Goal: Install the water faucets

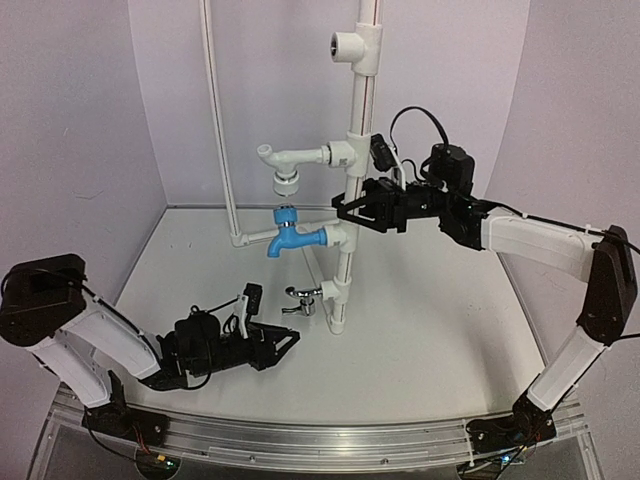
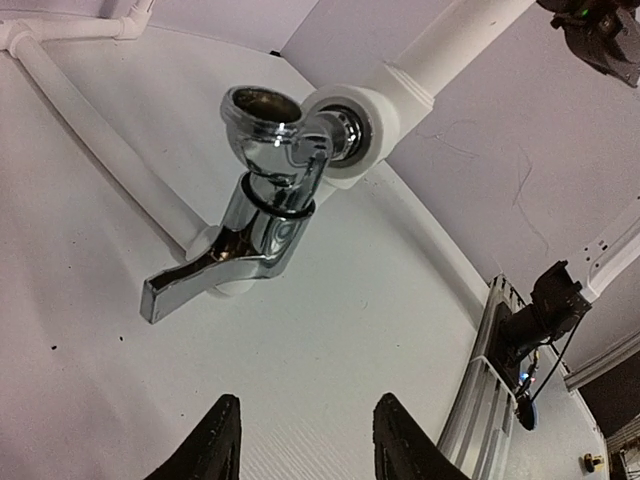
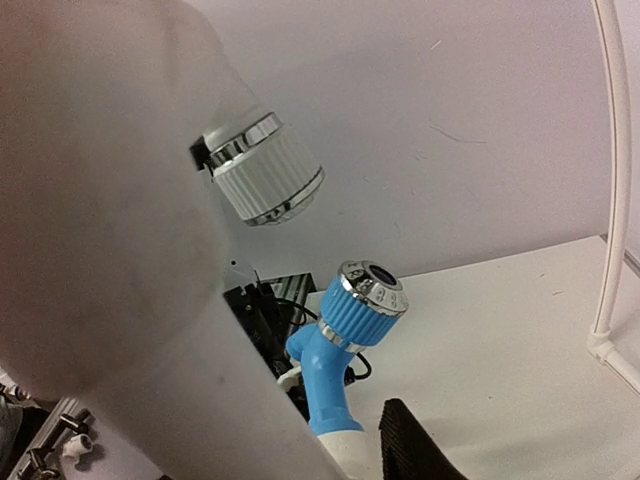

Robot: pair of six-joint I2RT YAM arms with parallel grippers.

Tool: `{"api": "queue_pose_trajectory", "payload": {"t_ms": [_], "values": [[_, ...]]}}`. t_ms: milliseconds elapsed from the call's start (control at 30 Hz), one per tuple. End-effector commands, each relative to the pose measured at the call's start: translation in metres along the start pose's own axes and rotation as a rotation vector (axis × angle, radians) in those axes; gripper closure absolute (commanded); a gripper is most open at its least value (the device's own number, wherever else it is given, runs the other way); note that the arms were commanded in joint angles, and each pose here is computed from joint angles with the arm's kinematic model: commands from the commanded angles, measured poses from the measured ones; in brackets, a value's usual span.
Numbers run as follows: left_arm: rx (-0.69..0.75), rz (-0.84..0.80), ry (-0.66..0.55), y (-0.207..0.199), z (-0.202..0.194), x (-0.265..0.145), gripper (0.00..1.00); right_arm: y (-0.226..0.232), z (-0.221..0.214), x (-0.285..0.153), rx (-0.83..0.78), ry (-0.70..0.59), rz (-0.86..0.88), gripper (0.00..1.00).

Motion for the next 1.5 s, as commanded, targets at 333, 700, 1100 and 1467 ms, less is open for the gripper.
{"api": "queue_pose_trajectory", "payload": {"t_ms": [333,700,1100,1467], "values": [[-0.080,-0.214,-0.208,-0.018,0.011,0.046,0.72,-0.001,-0.008,0.000,0.036,-0.006,-0.042,0.93],[-0.050,-0.212,-0.243,-0.022,0.017,0.042,0.78,0.000,-0.014,-0.001,0.063,0.002,-0.038,1.00],[-0.057,-0.176,-0.319,-0.024,0.028,0.048,0.85,0.003,-0.018,-0.003,0.079,0.010,-0.024,1.00],[-0.099,-0.080,-0.391,-0.010,0.035,0.055,0.95,0.005,-0.019,-0.003,0.087,0.013,-0.012,1.00]]}}
Point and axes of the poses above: each gripper's point midway between its finger pads, its own x axis out along the fingers, its own y axis along the line the jaws close on, z = x × y, the point moved 10 cm from there along -x, back along the fingers, and after that the axes turned 3 degrees about -x, right-handed, at the moved point
